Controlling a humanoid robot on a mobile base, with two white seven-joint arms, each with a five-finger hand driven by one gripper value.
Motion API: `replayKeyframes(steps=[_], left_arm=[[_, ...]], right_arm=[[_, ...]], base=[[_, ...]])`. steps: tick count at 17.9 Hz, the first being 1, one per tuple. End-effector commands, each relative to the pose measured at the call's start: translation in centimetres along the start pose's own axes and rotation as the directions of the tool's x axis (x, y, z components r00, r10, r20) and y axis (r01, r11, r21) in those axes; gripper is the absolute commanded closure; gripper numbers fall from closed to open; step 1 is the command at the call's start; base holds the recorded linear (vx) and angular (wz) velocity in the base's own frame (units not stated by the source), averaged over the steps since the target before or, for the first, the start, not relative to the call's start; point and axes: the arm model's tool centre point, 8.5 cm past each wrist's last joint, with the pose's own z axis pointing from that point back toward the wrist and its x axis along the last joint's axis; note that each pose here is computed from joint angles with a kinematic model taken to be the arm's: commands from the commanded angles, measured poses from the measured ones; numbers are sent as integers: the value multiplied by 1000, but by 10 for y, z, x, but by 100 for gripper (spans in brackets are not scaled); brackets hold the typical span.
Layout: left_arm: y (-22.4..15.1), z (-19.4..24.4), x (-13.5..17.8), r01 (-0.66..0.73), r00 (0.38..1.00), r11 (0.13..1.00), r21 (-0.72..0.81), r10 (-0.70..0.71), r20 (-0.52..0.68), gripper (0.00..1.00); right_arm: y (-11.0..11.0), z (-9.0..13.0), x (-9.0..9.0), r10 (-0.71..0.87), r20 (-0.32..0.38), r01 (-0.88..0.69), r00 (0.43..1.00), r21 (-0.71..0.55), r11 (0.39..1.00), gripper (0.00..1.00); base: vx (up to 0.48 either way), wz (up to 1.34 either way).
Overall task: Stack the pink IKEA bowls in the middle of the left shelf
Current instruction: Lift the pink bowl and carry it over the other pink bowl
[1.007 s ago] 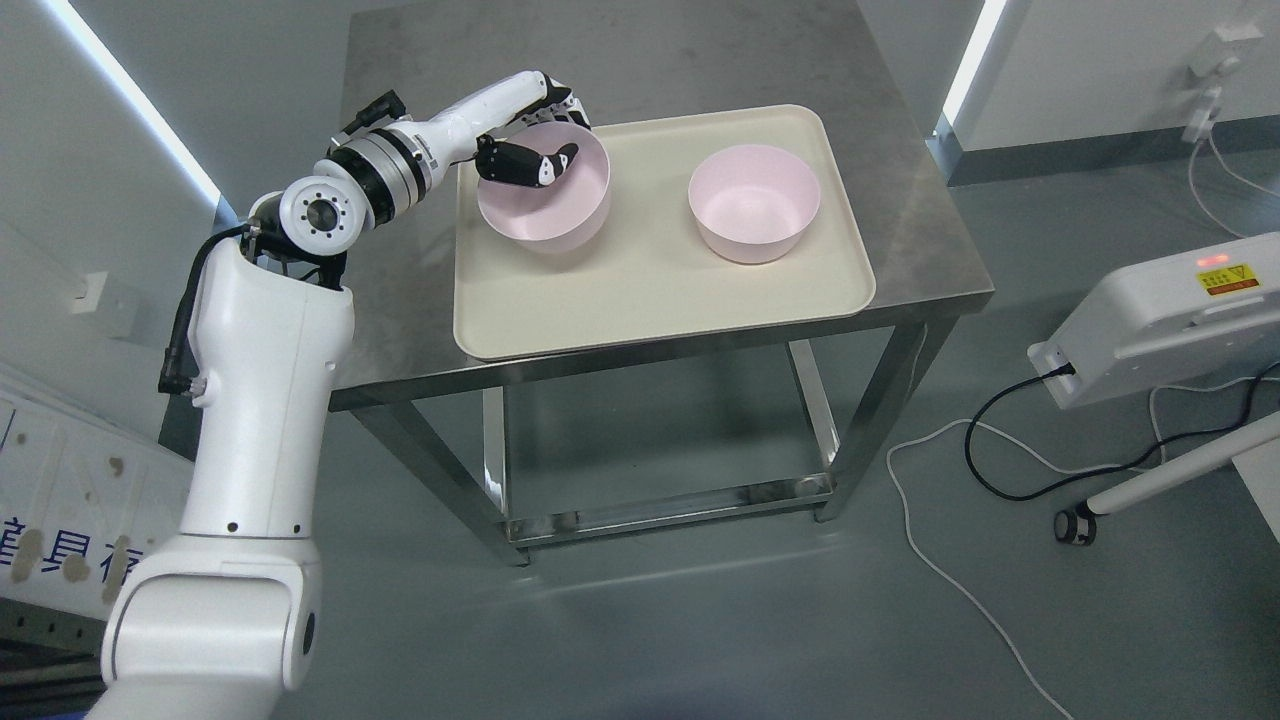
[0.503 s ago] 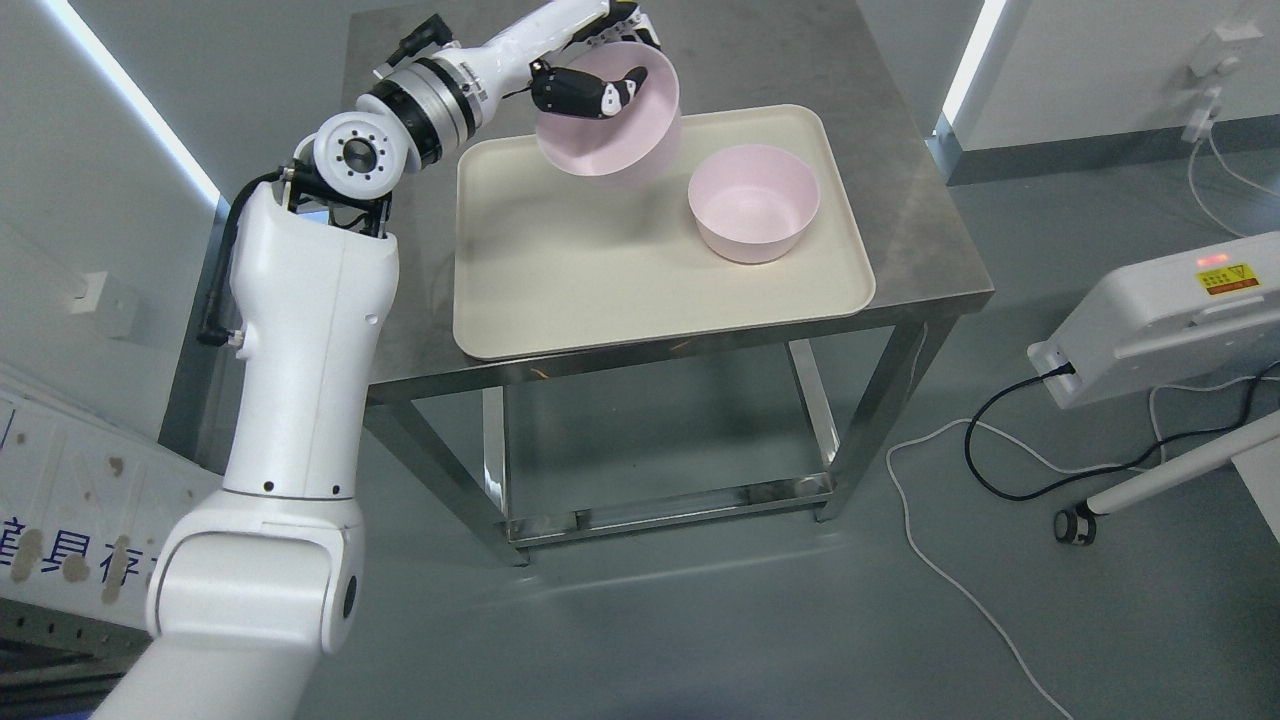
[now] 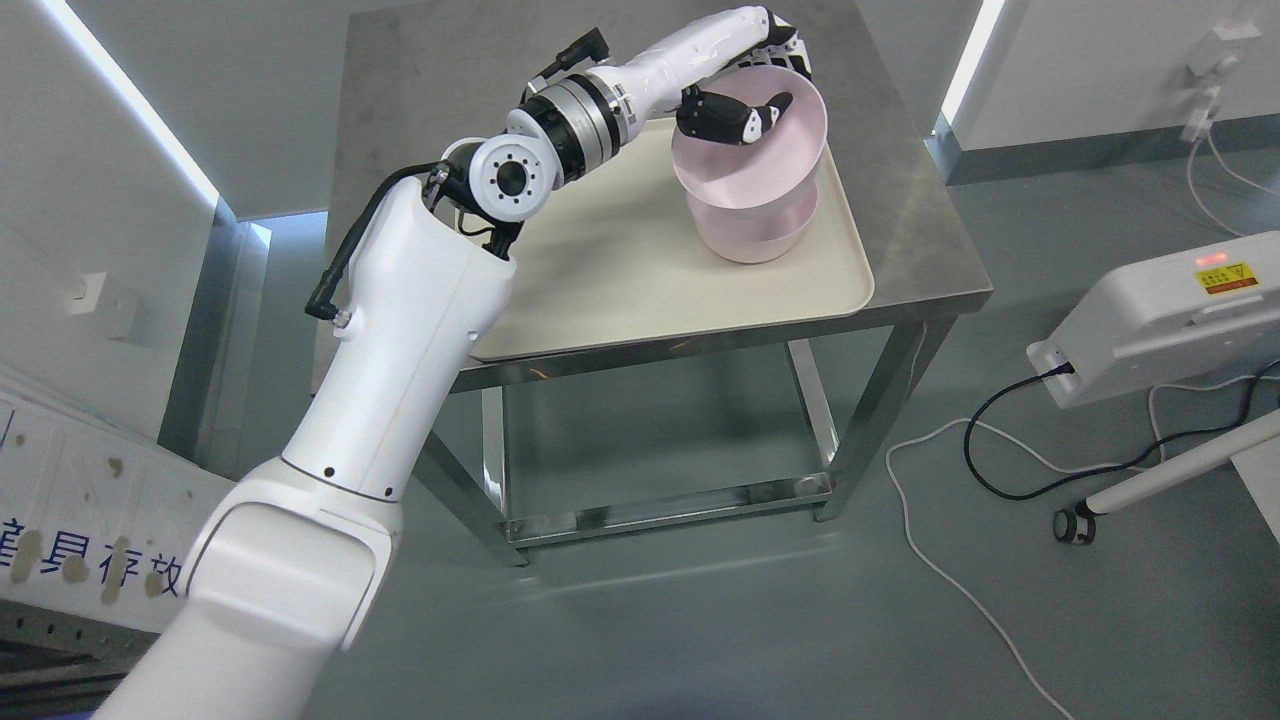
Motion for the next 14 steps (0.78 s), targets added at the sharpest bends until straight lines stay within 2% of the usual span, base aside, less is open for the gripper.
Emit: replayKeyframes(steps=[1, 5, 14], left_arm=[[-29, -15, -23, 33, 995, 992, -121, -44, -91, 97], [18, -9, -42, 27, 988, 998, -52, -34, -153, 97], [11, -10, -43, 58, 986, 995, -84, -70, -148, 94]], right_arm=[[-11, 1, 2, 3, 3, -3, 1000, -15, 1000, 0], [-11, 1, 2, 3, 3, -3, 1000, -15, 1000, 0], [-11, 1, 2, 3, 3, -3, 1000, -15, 1000, 0]], base=[[0, 0], [0, 0], [0, 0]])
